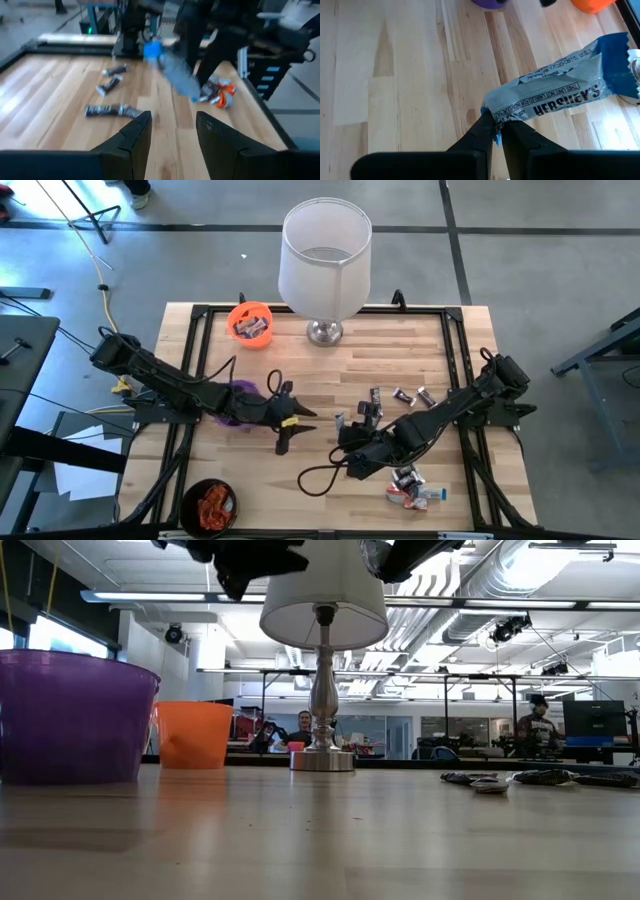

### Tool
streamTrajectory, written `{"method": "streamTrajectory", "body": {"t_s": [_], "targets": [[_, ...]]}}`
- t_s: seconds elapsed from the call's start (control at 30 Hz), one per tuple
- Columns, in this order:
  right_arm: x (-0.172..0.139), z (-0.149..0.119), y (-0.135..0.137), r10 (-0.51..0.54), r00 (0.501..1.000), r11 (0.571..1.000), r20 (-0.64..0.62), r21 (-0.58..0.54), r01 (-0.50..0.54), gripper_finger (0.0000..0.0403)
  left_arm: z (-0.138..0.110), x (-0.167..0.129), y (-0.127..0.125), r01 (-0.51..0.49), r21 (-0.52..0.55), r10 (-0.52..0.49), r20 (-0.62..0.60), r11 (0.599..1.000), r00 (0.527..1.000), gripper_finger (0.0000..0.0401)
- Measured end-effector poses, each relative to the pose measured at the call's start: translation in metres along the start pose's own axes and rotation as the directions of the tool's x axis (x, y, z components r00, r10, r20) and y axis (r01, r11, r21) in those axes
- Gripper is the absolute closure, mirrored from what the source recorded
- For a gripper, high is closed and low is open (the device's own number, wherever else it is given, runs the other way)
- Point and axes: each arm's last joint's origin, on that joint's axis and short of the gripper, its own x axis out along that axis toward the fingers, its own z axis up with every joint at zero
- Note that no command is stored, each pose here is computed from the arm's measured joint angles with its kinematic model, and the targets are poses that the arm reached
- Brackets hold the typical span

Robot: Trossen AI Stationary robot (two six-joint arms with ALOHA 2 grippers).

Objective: Sort candy
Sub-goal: Put the white chocolate into the orange bucket

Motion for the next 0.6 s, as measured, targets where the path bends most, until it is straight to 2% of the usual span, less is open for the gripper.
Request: {"method": "streamTrajectory", "body": {"t_s": [0.1,0.27,0.6], "targets": [[0.0,0.0,0.0,0.0,1.0,1.0,0.0,0.0,0.0,0.0375,0.0031,-0.0004,-0.0014,0.009,0.003,-0.009,0.032,1.0,0.999,0.0258],[0.0,0.0,0.0,0.0,1.0,1.0,0.0,0.0,0.0,0.0375,0.0045,-0.0006,-0.0029,0.057,-0.05,-0.055,0.041,0.997,0.998,0.0259],[0.0001,0.0005,-0.0001,-0.002,1.0,1.0,0.005,0.002,0.002,0.0375,0.0043,-0.001,-0.0043,0.061,-0.067,-0.059,0.041,0.996,0.997,0.0259]]}}
